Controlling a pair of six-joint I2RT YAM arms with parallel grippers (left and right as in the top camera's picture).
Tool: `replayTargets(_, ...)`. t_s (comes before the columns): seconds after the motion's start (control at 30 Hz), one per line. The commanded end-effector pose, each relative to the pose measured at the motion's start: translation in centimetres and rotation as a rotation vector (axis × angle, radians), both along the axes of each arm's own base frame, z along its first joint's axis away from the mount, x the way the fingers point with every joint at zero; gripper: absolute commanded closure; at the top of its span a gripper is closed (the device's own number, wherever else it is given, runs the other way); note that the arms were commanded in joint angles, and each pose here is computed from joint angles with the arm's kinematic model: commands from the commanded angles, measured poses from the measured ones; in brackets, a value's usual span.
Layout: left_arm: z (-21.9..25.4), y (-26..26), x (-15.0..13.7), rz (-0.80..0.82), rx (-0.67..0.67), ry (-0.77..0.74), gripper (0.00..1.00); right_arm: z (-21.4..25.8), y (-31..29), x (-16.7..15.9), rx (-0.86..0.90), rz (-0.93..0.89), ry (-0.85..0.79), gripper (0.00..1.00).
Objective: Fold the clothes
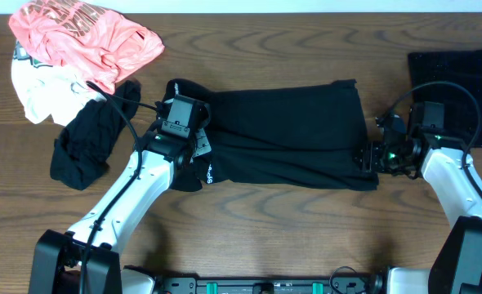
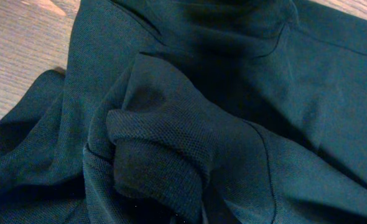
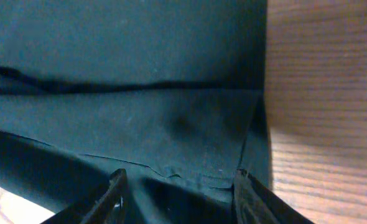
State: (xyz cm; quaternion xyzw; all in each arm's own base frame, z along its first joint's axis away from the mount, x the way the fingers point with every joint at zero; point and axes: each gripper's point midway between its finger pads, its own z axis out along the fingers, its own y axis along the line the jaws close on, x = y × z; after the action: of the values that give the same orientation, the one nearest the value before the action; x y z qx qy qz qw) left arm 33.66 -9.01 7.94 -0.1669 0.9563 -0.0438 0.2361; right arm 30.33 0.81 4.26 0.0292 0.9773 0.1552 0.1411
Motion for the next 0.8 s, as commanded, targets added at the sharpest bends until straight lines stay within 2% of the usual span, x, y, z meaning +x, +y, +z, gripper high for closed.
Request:
replayTargets(0.0, 0.7, 0.5, 0.7, 0.010, 0.025, -0.023, 0.90, -0.8, 0.4, -0.6, 0.020, 0.029, 0.004, 0.48)
replayTargets(0.2, 0.7, 0.5, 0.7, 0.010, 0.025, -0.023, 0.90, -1.7, 0.3, -1.3, 0.012, 0.026, 0.015, 0.51)
replayTargets(0.53, 0.6, 0.5, 0.6, 0.010, 0.026, -0.019, 0.90, -2.3, -1.3, -1.4, -0.077, -0.008, 0.032, 0.50)
replayTargets(0.77, 0.6, 0.5, 0.6, 0.010, 0.026, -0.019, 0.90, -2.7, -1.3, -1.9, -0.077, -0.026, 0.049, 0.51)
